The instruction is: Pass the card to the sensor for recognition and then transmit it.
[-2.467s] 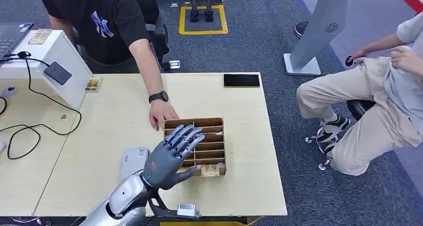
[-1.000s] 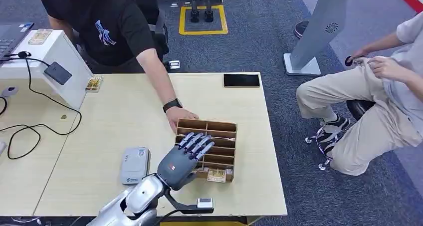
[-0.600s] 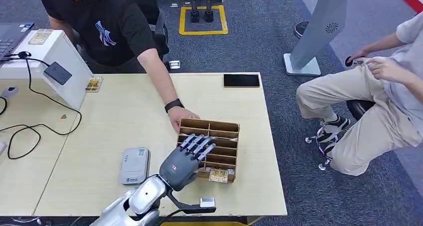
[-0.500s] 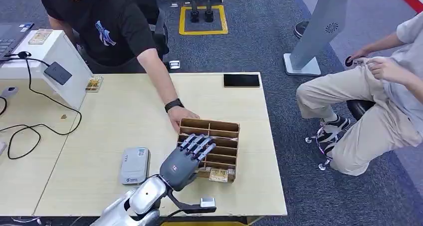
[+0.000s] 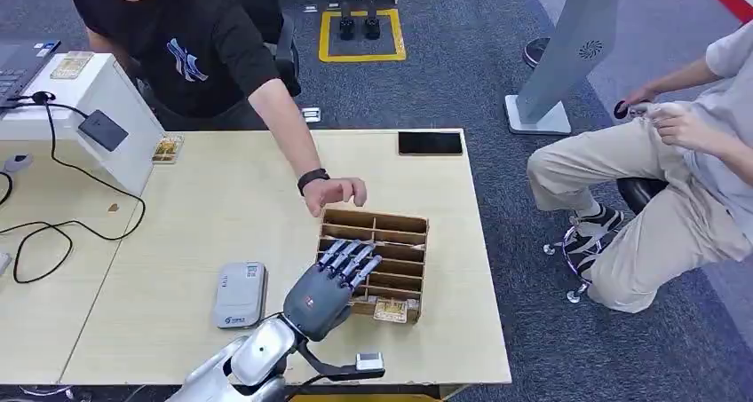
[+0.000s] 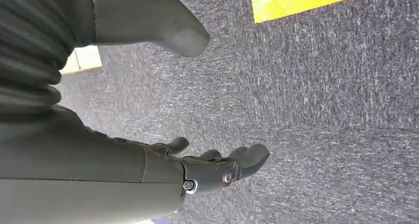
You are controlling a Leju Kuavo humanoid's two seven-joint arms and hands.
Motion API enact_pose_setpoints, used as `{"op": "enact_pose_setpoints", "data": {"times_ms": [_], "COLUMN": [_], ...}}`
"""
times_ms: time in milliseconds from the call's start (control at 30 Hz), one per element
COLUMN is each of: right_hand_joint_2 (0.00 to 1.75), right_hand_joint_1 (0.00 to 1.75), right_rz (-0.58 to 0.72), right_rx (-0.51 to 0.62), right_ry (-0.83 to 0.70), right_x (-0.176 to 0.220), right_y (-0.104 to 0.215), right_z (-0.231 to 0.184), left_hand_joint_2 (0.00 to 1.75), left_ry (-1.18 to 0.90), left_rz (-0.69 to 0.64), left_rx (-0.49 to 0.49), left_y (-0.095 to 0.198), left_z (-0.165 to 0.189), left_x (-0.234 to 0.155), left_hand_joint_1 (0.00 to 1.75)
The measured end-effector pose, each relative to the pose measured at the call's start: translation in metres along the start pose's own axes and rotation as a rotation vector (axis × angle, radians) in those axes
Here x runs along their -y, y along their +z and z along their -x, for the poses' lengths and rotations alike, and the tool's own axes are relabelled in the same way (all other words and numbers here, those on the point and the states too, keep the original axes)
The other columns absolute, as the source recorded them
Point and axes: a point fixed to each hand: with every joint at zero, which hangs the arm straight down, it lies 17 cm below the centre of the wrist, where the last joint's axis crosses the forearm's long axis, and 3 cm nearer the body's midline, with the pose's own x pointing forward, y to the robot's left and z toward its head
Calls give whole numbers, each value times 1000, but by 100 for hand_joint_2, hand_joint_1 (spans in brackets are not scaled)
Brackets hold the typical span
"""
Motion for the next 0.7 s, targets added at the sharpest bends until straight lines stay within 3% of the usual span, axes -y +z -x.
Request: {"op": "enact_pose_setpoints", "data": {"times_ms": [67,100,133,167,567,600,633,667,700], "right_hand_joint_2": [175,175,175,175,175,175,175,175,175], "right_hand_joint_1": [0,0,0,0,0,0,0,0,0], "right_rz": [1,1,1,1,3,2,2,2,3], "right_rx": [-1,-1,-1,0,9,10,11,12,12], "right_ry": [-2,-2,-2,0,14,15,16,16,16], "right_x": [0,0,0,0,1,0,0,0,0], "right_y": [0,0,0,0,0,0,0,0,0], "right_z": [0,0,0,0,-1,-1,-1,-1,-1], "left_hand_joint_2": [175,175,175,175,175,175,175,175,175], "left_ry": [0,0,-1,-1,23,23,23,23,22], "left_rz": [1,2,0,-4,-79,-81,-84,-87,-91], "left_rx": [-1,-1,-2,-2,-53,-54,-54,-56,-59], "left_y": [0,0,1,1,5,6,7,7,8], "left_z": [0,1,1,1,15,16,16,16,17], "left_x": [1,1,1,0,-11,-11,-11,-11,-11], "left_hand_joint_1": [0,12,155,175,169,155,120,56,37]}}
